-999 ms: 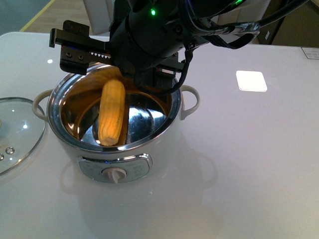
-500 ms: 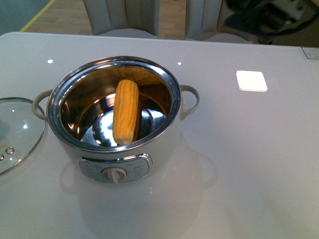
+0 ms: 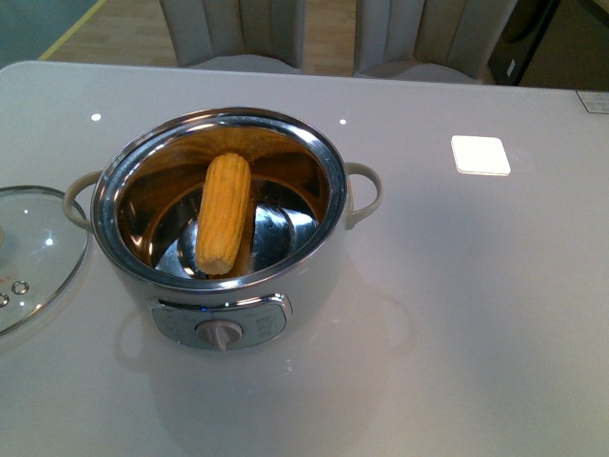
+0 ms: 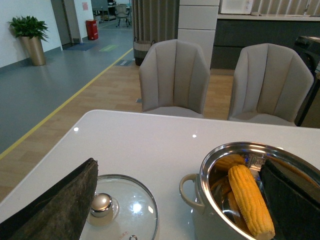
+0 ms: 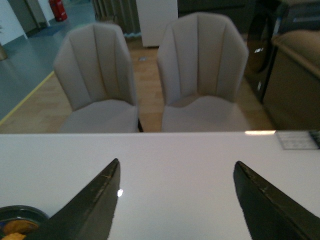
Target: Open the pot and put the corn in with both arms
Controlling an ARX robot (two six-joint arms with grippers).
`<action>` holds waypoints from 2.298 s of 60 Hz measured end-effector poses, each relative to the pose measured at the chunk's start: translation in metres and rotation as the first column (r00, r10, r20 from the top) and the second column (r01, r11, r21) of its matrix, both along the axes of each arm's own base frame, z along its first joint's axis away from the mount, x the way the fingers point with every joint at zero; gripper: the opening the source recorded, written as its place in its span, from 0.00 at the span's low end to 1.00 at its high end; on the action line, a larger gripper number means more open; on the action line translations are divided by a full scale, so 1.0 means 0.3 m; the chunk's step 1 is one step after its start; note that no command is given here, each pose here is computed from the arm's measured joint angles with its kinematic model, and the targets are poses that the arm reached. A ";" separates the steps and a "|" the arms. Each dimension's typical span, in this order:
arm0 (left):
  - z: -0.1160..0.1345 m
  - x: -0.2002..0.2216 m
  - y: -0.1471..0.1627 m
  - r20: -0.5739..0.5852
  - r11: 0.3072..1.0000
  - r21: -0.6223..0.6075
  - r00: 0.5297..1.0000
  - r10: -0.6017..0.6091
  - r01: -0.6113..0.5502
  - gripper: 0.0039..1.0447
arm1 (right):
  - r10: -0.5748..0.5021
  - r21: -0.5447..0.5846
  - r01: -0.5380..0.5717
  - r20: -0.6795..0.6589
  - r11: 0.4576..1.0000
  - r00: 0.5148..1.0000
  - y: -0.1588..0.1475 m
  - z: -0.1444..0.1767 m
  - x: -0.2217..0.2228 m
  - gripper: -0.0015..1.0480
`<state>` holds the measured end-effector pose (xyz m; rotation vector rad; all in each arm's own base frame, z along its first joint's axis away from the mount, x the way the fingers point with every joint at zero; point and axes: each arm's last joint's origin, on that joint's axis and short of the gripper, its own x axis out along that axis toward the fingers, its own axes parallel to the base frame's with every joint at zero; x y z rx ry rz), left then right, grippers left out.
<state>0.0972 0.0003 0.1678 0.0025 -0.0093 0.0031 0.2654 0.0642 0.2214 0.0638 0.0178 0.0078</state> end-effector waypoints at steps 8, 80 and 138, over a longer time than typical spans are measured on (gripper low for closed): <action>0.000 0.000 0.000 0.000 1.000 0.000 1.000 0.000 0.000 0.94 | -0.001 -0.034 0.002 0.025 0.999 1.000 -0.059 -0.026 -0.084 0.32; 0.000 0.000 0.000 0.000 1.000 0.000 1.000 0.000 0.000 0.94 | -0.004 -0.058 0.006 0.033 0.998 0.999 -0.213 -0.165 -0.465 0.02; 0.000 0.000 0.000 0.000 1.000 0.000 1.000 0.000 0.000 0.94 | -0.006 -0.058 0.008 0.030 0.998 1.000 -0.213 -0.174 -0.561 0.02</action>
